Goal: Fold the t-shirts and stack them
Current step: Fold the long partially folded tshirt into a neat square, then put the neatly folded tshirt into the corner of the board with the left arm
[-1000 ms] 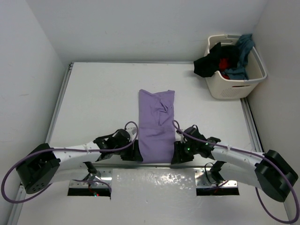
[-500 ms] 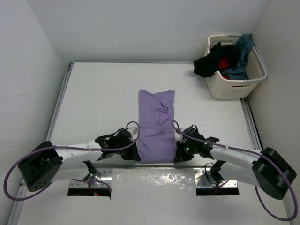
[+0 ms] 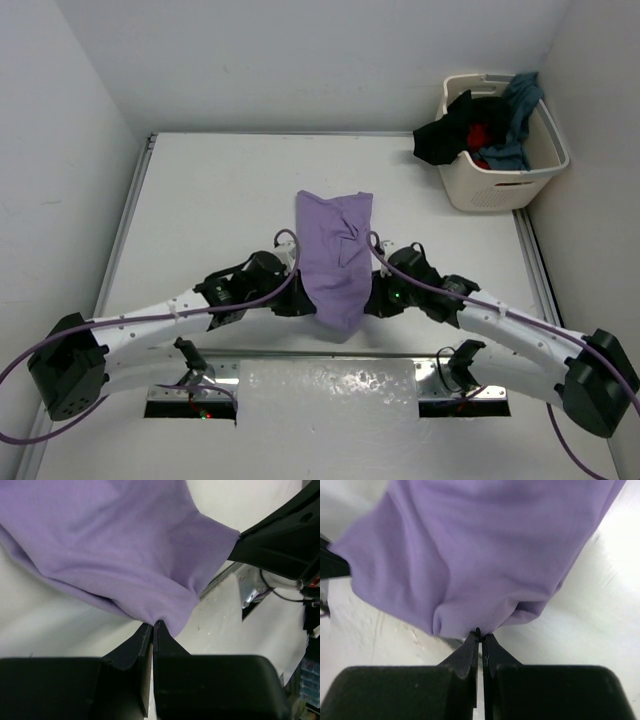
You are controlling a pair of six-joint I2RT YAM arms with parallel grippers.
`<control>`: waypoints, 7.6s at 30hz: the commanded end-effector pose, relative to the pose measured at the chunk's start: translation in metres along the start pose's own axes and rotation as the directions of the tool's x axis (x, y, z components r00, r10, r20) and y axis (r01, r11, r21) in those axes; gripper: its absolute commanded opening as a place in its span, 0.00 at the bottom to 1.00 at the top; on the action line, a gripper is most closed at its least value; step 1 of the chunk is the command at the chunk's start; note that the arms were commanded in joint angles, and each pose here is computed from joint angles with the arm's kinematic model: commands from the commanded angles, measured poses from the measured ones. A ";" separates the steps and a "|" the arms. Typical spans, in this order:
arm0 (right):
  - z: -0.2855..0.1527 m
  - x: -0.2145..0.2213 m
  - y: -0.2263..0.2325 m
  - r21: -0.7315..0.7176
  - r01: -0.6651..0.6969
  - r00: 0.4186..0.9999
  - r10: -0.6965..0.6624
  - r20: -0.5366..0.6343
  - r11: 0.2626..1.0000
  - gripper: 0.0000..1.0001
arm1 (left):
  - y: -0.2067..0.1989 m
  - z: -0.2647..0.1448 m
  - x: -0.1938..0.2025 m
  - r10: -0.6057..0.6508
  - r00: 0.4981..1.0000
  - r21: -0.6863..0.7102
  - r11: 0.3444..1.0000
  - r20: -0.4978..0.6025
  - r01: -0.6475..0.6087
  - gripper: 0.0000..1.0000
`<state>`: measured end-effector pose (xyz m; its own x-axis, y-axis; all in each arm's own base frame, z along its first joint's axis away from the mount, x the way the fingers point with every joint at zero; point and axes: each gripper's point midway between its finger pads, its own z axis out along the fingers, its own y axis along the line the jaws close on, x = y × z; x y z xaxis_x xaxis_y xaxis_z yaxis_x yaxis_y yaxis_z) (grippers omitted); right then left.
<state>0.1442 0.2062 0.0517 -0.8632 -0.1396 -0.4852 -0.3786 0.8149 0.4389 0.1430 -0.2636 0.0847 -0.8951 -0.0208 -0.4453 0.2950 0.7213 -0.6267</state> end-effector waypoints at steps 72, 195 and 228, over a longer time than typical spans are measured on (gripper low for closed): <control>0.058 -0.361 -0.173 0.282 -0.131 0.947 0.036 0.319 0.951 0.98 | 0.105 0.066 -0.398 0.049 0.913 -0.208 0.977 0.406 0.041 0.78; -0.014 -0.208 -0.119 0.232 -0.064 0.967 0.003 0.254 0.971 0.99 | 0.186 0.087 -0.275 0.065 0.987 -0.330 0.944 0.144 -0.014 0.00; -0.002 -0.239 -0.142 0.319 -0.023 0.975 -0.049 0.214 0.947 0.99 | 0.472 -0.126 -0.419 0.174 0.932 -0.699 0.707 0.318 0.107 0.00</control>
<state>0.3904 0.1223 0.0982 -0.7704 -0.0719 -0.6335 -0.2428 0.9518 0.1873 0.5983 0.1612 0.0419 -0.7220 -0.1449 -0.6766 -0.1258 0.9890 -0.0777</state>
